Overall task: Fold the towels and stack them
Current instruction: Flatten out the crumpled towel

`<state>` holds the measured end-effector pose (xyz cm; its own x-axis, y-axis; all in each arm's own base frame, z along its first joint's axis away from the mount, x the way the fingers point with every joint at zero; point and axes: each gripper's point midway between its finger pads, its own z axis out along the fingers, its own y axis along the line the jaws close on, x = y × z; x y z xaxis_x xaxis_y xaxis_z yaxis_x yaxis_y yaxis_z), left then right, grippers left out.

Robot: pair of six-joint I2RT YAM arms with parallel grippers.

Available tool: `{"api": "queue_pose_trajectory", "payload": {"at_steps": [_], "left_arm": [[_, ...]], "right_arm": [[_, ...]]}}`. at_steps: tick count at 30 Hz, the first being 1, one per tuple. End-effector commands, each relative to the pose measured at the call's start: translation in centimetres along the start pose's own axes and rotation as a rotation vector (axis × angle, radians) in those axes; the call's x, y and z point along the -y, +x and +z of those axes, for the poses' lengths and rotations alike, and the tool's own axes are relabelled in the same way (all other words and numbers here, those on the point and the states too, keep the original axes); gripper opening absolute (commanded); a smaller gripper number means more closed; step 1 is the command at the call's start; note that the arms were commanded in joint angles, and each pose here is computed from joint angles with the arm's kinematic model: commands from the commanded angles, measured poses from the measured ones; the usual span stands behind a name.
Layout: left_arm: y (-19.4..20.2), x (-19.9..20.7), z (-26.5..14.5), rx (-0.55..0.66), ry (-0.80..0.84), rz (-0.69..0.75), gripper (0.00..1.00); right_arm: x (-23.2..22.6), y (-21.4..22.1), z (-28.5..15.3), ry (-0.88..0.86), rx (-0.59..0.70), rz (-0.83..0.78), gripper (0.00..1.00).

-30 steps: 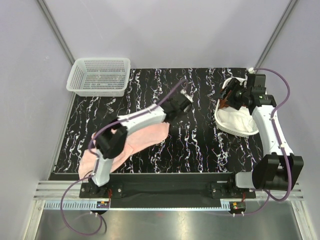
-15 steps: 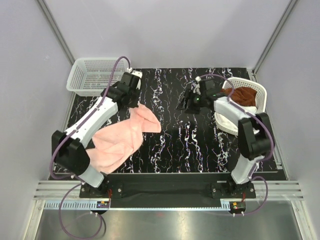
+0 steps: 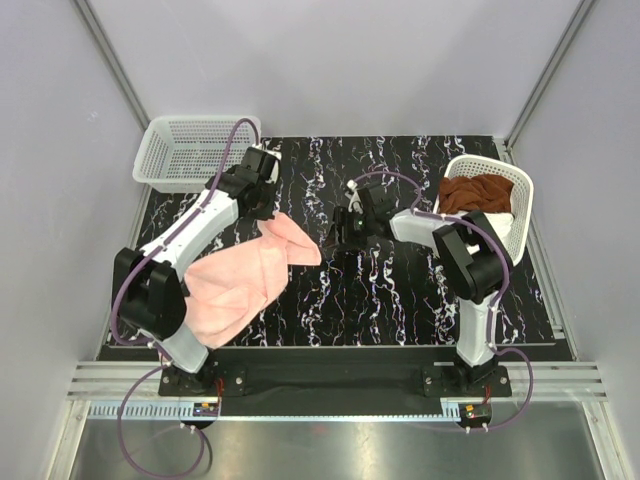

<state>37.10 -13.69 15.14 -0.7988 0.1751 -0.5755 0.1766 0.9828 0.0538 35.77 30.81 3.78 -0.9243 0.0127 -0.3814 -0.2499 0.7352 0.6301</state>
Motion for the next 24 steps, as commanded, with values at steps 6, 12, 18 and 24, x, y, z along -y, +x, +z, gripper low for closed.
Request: {"api": "queue_pose_trajectory", "payload": {"at_steps": [6,12,18,24], "left_arm": [[-0.7,0.6,0.9,0.022,0.032,-0.02,0.0],[-0.5,0.6,1.3,0.015,0.034,-0.026,0.0],[-0.8,0.7,0.8,0.032,0.04,-0.038,0.0],[-2.2,1.4,-0.1,0.084,0.086,-0.06,0.0]], "right_arm": [[-2.9,2.4,1.6,-0.096,0.003,-0.087,0.6],[-2.9,4.3,2.9,-0.088,-0.017,-0.084,0.57],[-1.7,5.2,3.4,-0.013,-0.023,-0.059,0.49],[-1.1,3.2,2.6,0.077,0.035,-0.099,0.12]]}}
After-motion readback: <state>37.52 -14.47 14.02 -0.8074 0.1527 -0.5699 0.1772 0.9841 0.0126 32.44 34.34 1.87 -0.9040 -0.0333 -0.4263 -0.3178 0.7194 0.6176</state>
